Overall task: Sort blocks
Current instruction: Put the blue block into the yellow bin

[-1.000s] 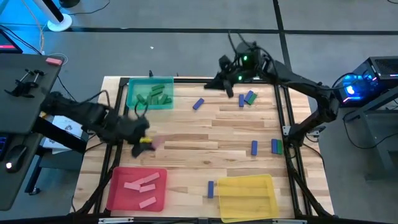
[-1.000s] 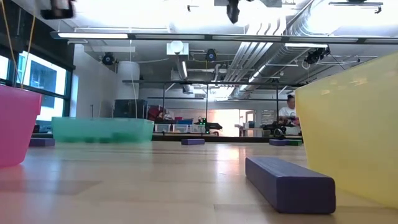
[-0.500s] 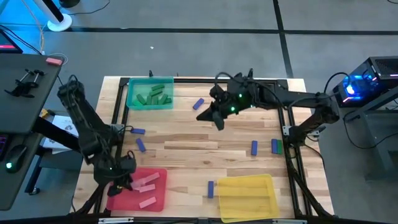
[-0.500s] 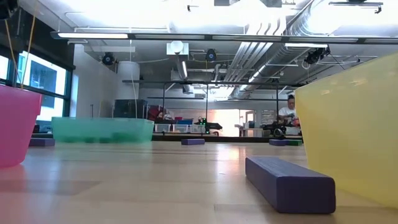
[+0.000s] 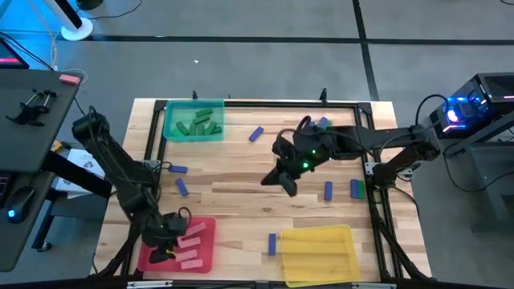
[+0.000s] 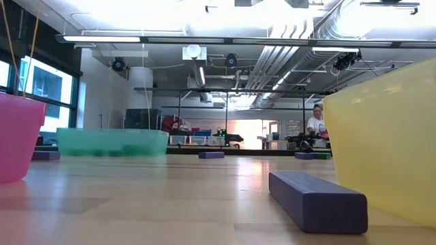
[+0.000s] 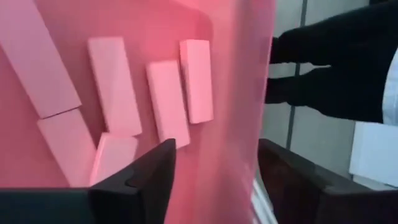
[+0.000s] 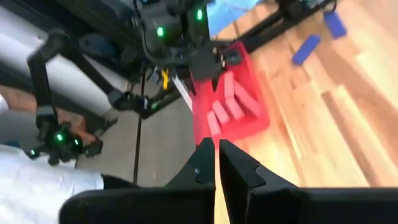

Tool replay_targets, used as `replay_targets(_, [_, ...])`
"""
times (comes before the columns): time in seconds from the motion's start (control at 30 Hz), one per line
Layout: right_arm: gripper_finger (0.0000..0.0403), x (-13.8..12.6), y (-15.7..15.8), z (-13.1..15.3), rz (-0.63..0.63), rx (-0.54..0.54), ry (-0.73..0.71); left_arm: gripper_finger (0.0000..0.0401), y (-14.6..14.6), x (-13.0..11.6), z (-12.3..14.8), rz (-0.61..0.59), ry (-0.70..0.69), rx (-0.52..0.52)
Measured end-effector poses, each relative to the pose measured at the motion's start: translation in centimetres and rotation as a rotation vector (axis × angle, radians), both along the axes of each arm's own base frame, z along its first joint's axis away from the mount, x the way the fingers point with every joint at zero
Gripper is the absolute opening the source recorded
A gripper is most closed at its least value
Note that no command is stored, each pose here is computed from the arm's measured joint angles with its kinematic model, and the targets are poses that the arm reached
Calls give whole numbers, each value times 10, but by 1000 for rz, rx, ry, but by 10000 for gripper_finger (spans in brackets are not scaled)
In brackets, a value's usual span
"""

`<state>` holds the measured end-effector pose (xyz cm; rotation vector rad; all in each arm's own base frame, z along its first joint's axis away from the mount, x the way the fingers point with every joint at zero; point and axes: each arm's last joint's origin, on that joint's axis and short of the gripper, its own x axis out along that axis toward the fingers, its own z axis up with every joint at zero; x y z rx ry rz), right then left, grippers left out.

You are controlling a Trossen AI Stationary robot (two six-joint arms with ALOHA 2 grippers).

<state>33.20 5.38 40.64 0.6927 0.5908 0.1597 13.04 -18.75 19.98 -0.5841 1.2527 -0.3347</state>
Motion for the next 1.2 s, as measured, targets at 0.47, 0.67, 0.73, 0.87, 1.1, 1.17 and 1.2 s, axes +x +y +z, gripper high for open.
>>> replay_targets(0.47, [12, -36, 27, -51, -159, -87, 661, 224, 68, 40, 112, 350, -506, 412])
replay_targets(0.67, [93, -62, 27, -86, -351, -234, 1066, 224, 122, 46, 127, 497, -586, 577])
replay_targets(0.73, [128, -62, 27, -102, -411, -158, 1062, 224, 135, 47, 129, 531, -602, 613])
replay_targets(0.87, [194, -77, 24, -146, -477, -134, 1216, 224, 151, 49, 132, 546, -662, 595])
replay_targets(1.1, [264, -104, -13, -182, -701, -27, 1289, 224, 169, 64, 124, 603, -780, 505])
replay_targets(1.17, [268, -108, -24, -189, -719, 60, 1199, 224, 174, 69, 122, 632, -816, 467])
replay_targets(1.2, [268, -111, -29, -193, -728, 96, 1162, 224, 177, 71, 121, 645, -821, 455])
